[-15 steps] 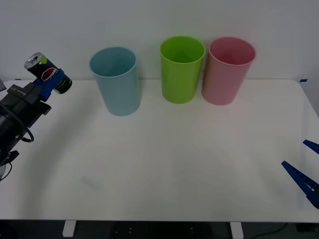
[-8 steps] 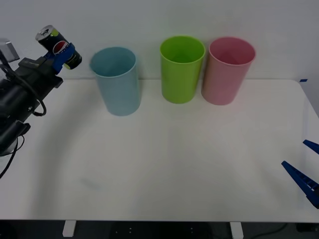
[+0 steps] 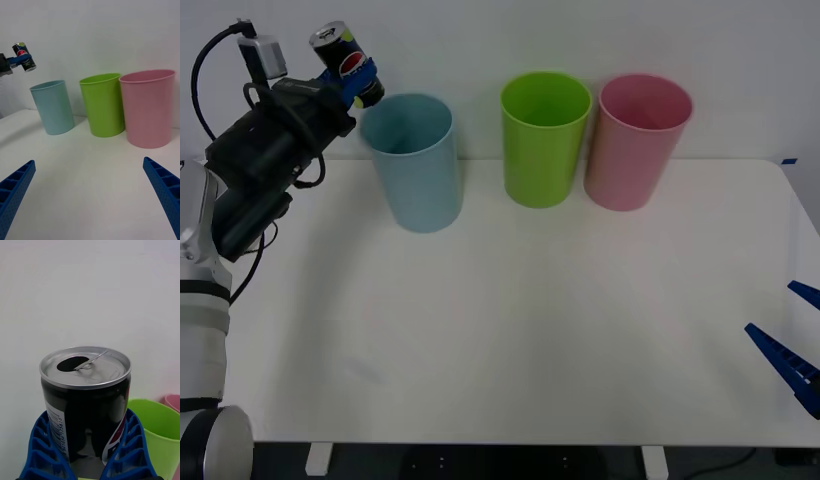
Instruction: Grasp the object on the table and drop it into the matching bin: aluminum can to the light blue bin, PET bottle to the pink bin.
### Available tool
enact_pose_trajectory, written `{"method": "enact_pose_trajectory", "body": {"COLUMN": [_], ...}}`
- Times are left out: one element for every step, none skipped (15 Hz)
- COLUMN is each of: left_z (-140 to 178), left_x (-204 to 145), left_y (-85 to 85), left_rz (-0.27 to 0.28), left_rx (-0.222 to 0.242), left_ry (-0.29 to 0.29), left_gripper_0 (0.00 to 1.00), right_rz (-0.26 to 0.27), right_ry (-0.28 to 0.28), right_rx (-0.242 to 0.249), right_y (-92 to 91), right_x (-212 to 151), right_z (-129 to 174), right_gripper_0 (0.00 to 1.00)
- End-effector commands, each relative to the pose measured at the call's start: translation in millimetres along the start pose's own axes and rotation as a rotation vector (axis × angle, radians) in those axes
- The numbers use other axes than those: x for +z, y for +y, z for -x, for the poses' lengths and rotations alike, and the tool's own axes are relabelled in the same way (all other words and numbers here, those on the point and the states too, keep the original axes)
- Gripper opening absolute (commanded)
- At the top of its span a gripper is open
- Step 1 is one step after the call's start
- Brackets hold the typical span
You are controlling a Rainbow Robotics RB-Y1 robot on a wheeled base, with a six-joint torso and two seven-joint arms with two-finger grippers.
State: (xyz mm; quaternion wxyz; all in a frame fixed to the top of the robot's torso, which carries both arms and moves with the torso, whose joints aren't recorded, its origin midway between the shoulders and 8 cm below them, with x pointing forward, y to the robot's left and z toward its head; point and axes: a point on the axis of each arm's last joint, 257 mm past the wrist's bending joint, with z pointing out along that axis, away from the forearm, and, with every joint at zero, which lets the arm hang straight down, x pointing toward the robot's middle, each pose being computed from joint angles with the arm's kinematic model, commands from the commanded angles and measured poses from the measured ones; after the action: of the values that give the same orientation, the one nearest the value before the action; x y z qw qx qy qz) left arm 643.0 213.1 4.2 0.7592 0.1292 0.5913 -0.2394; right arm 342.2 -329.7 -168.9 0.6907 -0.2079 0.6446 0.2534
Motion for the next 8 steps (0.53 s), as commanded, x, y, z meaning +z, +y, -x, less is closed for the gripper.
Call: {"method": "enact_pose_trajectory", "body": {"left_z": [-5.0, -5.8, -7.1, -6.5, -6.1, -5.6, -5.5, -6.3], "left_x": [15.5, 19.9, 22.7, 24.7, 26.4, 28.1, 30.0, 31.8], "left_y": [3.5, 4.3, 3.9, 3.4, 1.0, -1.7, -4.3, -7.0], "left_rz": [0.008, 0.008, 0.008, 0.008, 0.004, -0.003, -0.008, -0.011], "left_rx": [0.056, 0.076, 0.092, 0.102, 0.099, 0.097, 0.1, 0.1], "left_ry": [0.041, 0.055, 0.067, 0.071, 0.072, 0.073, 0.074, 0.076], "left_gripper_0": [0.01, 0.0, 0.01, 0.0, 0.0, 0.0, 0.0, 0.01], "right_rz": [0.0, 0.0, 0.0, 0.0, 0.0, 0.0, 0.0, 0.0], "right_ry": [0.0, 0.0, 0.0, 0.0, 0.0, 0.0, 0.0, 0.0], "right_rx": [0.0, 0.0, 0.0, 0.0, 0.0, 0.0, 0.0, 0.0], "right_y": [0.0, 0.0, 0.0, 0.0, 0.0, 0.0, 0.0, 0.0], "right_x": [0.0, 0.0, 0.0, 0.0, 0.0, 0.0, 0.0, 0.0], "right_z": [0.0, 0.0, 0.0, 0.0, 0.0, 0.0, 0.0, 0.0], "right_gripper_0": [1.0, 1.0, 1.0, 1.0, 1.0, 1.0, 1.0, 1.0]}}
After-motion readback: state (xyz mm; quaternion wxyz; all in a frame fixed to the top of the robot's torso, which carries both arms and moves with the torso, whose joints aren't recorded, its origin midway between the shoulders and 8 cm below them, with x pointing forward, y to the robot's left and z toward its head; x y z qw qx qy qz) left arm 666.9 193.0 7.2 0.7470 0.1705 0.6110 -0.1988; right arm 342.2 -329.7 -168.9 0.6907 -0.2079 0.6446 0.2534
